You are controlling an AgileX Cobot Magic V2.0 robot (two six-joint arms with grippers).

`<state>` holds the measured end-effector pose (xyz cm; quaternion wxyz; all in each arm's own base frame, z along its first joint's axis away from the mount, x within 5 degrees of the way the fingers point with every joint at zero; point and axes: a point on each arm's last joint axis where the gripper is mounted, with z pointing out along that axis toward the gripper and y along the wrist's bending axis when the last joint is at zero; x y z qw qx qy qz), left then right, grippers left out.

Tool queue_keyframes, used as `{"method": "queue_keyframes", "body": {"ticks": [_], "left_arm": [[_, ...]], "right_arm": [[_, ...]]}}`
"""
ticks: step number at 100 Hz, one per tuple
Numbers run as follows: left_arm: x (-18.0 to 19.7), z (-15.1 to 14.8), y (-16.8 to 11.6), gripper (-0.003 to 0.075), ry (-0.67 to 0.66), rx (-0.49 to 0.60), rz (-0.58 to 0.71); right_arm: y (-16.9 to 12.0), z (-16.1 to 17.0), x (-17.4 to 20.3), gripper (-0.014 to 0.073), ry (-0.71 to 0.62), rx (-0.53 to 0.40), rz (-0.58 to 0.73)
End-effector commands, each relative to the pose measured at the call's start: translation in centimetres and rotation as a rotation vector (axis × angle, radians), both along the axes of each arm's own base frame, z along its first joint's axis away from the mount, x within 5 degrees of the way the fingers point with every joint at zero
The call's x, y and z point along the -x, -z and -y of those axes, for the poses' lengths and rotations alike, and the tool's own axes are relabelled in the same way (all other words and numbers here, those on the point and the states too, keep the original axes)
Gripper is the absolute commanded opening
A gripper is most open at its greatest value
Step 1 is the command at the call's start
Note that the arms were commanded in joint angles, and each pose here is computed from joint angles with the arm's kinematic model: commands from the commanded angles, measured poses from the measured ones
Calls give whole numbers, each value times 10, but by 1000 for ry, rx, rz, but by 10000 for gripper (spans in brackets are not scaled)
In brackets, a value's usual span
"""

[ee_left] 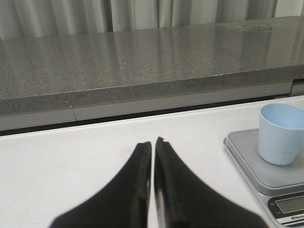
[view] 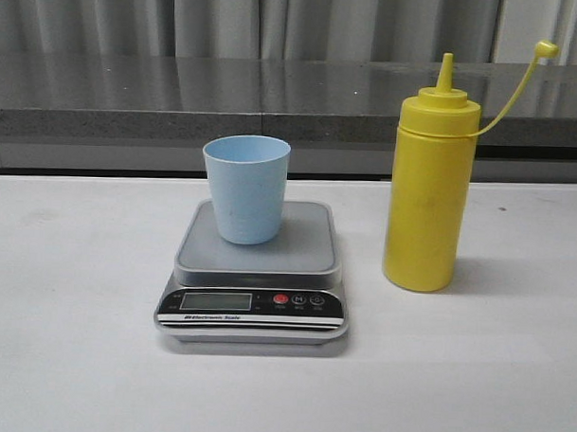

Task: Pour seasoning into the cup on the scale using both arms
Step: 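Move the right gripper toward the yellow squeeze bottle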

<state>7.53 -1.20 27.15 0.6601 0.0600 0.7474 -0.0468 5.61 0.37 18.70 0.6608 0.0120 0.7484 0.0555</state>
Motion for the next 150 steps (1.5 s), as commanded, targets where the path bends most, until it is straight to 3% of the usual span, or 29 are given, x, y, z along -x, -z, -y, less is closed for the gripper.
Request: {"method": "queue_keyframes", "body": {"ticks": [1,26,54,80,108,127,150], "left_arm": [[-1,-1,-16,-20,-17,34,99],[-1,-1,-16,-20,-17,34,99],[-1,-1,-16,-20,-17,34,99],[-1,-1,-16,-20,-17,34,99],[-1,-1,-16,-20,-17,34,99],[-1,-1,-16,-20,-17,34,99],[-1,-1,-16,-20,-17,34,99]], "right_arm": [[-15,0,2,-68,5,-7,122],[-15,0,2,-68,5,-6,123],[-47,0,6,-68,1,-32,353],[-115,-1,-2,-68,0,-54,172],[-174,-5,-63,-68,0,-43,-61],[-172,-9,-108,-68,1,-76,-104],[-140,-14,-147,-68,-9,-69,-218]]}}
